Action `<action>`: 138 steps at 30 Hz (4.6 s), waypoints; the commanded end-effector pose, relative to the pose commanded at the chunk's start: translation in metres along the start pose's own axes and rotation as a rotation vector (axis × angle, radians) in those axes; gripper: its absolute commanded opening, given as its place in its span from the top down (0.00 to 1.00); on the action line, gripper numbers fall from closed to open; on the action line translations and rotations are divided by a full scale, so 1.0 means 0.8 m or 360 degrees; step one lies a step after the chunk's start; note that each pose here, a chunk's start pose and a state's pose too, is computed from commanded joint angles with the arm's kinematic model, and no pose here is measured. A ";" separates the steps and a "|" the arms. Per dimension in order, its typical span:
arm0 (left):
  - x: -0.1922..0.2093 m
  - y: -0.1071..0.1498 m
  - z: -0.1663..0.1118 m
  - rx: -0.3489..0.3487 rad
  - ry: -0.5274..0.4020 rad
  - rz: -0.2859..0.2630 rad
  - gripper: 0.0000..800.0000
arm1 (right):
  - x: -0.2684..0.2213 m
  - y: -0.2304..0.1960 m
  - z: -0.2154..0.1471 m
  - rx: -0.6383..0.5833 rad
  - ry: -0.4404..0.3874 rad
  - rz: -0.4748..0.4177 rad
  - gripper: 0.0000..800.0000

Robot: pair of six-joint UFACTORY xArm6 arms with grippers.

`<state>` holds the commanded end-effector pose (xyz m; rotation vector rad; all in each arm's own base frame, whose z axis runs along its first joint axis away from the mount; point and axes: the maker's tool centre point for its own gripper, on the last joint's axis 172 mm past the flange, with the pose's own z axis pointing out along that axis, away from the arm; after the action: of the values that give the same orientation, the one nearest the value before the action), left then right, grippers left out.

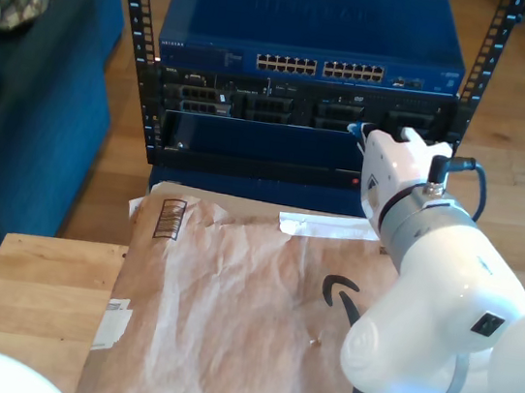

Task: Grab the cable and plug it in

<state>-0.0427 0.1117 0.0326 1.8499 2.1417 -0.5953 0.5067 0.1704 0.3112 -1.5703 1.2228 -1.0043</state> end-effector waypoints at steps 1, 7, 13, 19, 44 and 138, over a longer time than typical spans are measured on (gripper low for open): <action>0.000 0.000 0.000 0.0000 0.0000 0.0000 0.00 | 0.000 0.000 0.000 0.0000 0.0000 0.0000 1.00; 0.000 0.000 0.000 0.0000 0.0000 0.0000 0.00 | 0.000 0.000 0.000 0.0000 -0.0003 -0.0007 1.00; 0.000 0.000 0.000 0.0000 0.0000 0.0000 0.00 | -0.012 0.019 0.002 -0.0044 -0.0029 -0.0034 1.00; 0.000 0.000 0.000 0.0000 0.0000 0.0000 0.00 | -0.040 0.046 0.009 -0.0118 -0.0086 -0.0070 1.00; 0.000 0.000 0.000 0.0000 0.0000 0.0000 0.00 | 0.009 0.013 0.019 0.0163 0.0251 0.0013 1.00; 0.000 0.000 0.000 -0.0001 0.0000 -0.0002 0.00 | 0.081 -0.003 0.170 0.0624 0.0514 0.0273 1.00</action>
<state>-0.0429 0.1116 0.0326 1.8481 2.1429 -0.5949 0.6481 0.1286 0.2799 -1.0099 1.2567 -1.3255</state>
